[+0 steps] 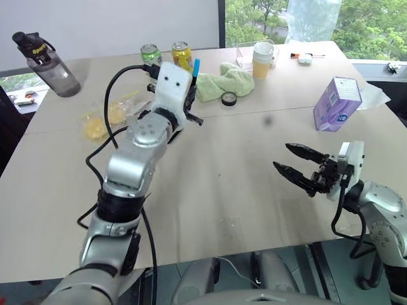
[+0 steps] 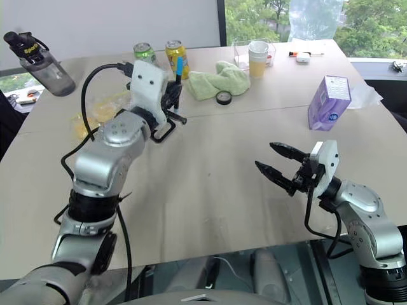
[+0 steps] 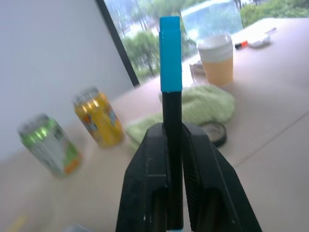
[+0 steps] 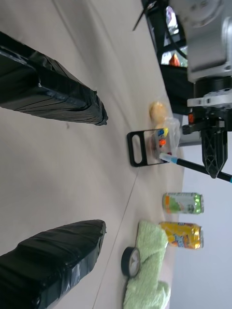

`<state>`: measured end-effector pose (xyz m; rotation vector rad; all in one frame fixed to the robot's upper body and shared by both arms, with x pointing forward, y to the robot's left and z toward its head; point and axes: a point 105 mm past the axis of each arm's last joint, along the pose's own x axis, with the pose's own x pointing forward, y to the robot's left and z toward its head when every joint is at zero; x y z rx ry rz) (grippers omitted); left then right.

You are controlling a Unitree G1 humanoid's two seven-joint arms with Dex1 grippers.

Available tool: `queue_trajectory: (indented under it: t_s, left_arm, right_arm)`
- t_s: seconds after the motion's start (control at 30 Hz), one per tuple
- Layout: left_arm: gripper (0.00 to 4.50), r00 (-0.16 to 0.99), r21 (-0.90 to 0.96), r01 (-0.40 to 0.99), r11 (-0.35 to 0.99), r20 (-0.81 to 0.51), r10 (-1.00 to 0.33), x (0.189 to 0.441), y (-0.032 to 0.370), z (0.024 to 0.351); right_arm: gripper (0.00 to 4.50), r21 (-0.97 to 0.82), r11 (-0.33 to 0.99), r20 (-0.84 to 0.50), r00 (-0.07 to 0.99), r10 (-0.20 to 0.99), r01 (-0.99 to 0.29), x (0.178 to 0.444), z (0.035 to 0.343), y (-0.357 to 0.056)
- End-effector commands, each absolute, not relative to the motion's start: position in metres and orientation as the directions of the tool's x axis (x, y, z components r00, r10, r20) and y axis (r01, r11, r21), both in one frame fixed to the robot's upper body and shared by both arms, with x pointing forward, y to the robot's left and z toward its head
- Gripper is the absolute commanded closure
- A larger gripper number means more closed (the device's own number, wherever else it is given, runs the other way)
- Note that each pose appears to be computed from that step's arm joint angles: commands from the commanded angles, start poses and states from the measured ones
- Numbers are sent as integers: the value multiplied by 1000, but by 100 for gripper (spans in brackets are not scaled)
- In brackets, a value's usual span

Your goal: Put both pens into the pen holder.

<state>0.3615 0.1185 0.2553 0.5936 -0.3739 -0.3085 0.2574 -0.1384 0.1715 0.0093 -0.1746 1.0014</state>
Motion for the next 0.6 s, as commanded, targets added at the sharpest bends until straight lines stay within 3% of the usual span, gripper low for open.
queue_trajectory:
  t_s: [0.03, 0.37, 0.6]
  left_arm:
    - [435, 773, 780, 34, 625, 376, -511, 341, 101, 265]
    - [435, 634, 943, -183, 278, 330, -700, 329, 107, 219]
    - [435, 625, 941, -184, 284, 335, -705, 333, 123, 201]
  right_arm:
    - [114, -104, 521, 212, 493, 844, -847, 252, 190, -139]
    - [114, -77, 513, 234, 485, 843, -855, 253, 191, -140]
    - [114, -73, 514, 233, 486, 842, -855, 251, 187, -140]
